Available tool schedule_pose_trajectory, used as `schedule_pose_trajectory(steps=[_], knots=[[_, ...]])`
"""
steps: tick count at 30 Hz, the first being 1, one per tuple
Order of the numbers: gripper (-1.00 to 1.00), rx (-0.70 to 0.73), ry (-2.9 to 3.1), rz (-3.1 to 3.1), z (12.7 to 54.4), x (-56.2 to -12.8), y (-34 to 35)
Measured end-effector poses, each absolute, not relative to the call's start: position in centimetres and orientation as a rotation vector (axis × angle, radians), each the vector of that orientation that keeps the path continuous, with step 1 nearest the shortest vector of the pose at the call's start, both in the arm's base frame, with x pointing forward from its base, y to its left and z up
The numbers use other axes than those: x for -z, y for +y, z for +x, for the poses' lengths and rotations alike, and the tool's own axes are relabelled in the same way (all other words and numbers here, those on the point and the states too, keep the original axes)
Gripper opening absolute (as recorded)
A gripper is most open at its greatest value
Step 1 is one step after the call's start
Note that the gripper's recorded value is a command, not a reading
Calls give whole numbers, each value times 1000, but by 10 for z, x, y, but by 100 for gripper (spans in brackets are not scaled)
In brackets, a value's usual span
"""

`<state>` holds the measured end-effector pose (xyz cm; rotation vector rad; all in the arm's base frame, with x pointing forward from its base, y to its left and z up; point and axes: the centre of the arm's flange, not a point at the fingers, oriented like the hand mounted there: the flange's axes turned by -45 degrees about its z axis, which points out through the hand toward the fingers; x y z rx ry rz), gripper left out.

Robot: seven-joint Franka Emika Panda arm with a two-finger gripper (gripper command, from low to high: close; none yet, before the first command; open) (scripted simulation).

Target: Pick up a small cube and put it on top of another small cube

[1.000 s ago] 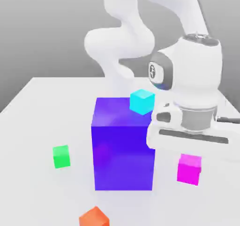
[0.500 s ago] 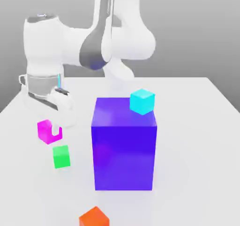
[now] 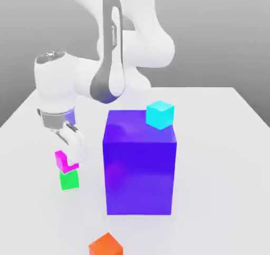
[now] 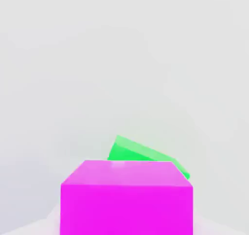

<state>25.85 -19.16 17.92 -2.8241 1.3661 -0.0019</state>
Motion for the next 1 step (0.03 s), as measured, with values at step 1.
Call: schedule_pose_trajectory(steps=[1], knots=[[100,2,1365,-2825,259,-179,-191]])
